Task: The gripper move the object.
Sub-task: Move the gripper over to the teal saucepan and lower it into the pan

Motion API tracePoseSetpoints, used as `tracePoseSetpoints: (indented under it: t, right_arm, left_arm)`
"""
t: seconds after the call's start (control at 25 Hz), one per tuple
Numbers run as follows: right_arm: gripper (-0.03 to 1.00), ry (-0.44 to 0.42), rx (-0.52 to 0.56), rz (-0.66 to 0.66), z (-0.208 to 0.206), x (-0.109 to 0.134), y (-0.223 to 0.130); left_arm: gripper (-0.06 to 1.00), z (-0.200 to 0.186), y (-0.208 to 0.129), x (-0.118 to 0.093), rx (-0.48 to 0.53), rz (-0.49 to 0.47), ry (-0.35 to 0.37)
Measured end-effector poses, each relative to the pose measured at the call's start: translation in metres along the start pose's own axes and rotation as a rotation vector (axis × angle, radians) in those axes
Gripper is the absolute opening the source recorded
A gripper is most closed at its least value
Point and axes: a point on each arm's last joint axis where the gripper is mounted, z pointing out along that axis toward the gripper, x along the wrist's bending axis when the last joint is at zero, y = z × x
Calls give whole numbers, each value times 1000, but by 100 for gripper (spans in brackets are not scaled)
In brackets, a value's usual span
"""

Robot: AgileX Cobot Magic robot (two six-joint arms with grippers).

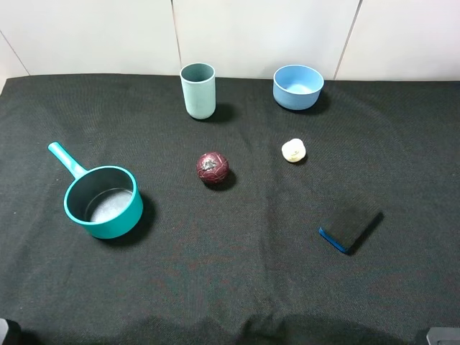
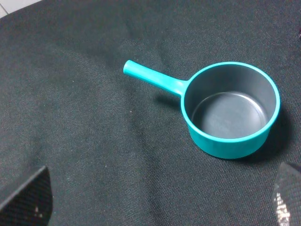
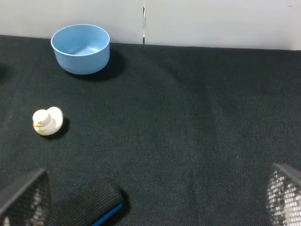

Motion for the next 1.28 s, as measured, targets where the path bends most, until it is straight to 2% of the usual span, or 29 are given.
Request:
tracePoseSetpoints:
  t: [0.2, 0.52, 0.84, 1.28]
  right_arm:
    - [69, 26, 66, 16, 7, 2, 16]
    - [69, 76, 208, -53, 32, 5, 68]
    - [69, 182, 395, -104, 65, 11, 98]
    - [69, 343, 507, -247, 104, 37, 132]
  left_arm:
    - [99, 0, 0, 0, 0, 0, 0]
    - [99, 0, 0, 0, 0, 0, 0]
    - [99, 0, 0, 0, 0, 0, 0]
    - [99, 0, 0, 0, 0, 0, 0]
